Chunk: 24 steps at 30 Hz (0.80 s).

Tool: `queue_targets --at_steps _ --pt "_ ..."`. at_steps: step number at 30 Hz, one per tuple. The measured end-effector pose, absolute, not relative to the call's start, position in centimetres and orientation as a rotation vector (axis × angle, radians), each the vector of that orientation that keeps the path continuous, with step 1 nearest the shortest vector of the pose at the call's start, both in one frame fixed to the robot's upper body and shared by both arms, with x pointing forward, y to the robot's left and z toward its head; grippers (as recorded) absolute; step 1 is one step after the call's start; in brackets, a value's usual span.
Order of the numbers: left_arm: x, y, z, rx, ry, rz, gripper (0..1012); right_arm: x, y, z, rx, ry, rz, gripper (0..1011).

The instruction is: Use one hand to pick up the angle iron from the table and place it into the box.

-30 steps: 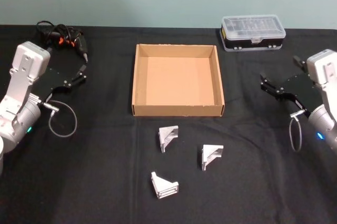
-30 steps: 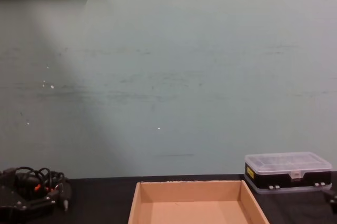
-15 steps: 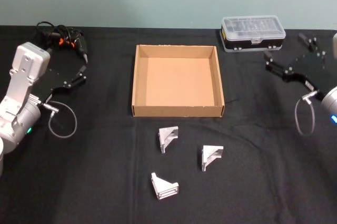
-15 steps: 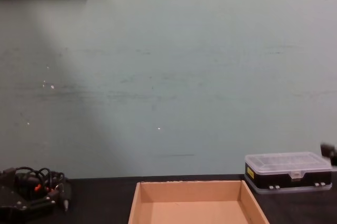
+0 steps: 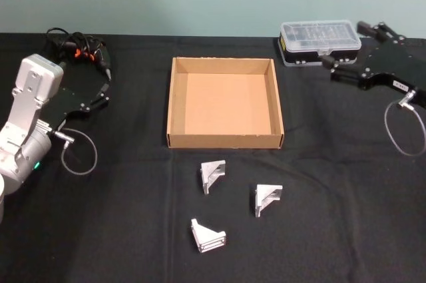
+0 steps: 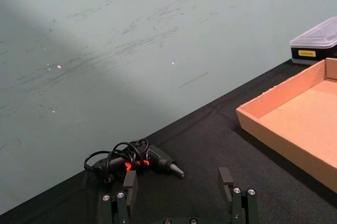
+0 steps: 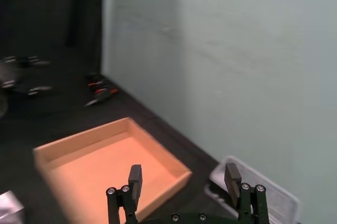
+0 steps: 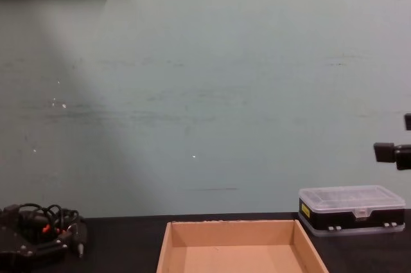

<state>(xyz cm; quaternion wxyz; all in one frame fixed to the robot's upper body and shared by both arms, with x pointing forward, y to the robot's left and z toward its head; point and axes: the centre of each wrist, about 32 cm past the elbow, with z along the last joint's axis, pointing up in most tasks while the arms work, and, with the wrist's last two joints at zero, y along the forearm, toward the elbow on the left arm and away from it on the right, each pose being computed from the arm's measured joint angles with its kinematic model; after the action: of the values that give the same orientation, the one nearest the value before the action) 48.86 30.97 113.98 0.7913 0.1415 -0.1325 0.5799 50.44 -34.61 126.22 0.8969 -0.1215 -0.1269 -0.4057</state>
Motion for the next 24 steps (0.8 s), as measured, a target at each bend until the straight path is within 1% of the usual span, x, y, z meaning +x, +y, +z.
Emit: queue_targets --at_steps 3,4,9,13,24 --pt "48.9 31.0 114.0 0.304 -0.285 1.248 1000 50.6 -34.5 126.9 -0.275 -0.256 -0.780 1002" --pt "48.9 31.0 114.0 0.304 -0.285 1.248 1000 50.7 -34.3 127.2 -0.289 -0.249 -0.737 1002" --pt "48.9 31.0 114.0 0.304 -0.285 1.248 1000 51.1 -33.5 127.7 -0.326 -0.225 -0.619 1002" --pt "48.9 31.0 114.0 0.304 -0.285 1.248 1000 51.6 -33.1 127.5 -0.368 -0.197 -0.527 1002" --pt "48.9 31.0 114.0 0.304 -0.285 1.248 1000 53.0 -32.8 127.2 -0.463 -0.126 -0.356 1002"
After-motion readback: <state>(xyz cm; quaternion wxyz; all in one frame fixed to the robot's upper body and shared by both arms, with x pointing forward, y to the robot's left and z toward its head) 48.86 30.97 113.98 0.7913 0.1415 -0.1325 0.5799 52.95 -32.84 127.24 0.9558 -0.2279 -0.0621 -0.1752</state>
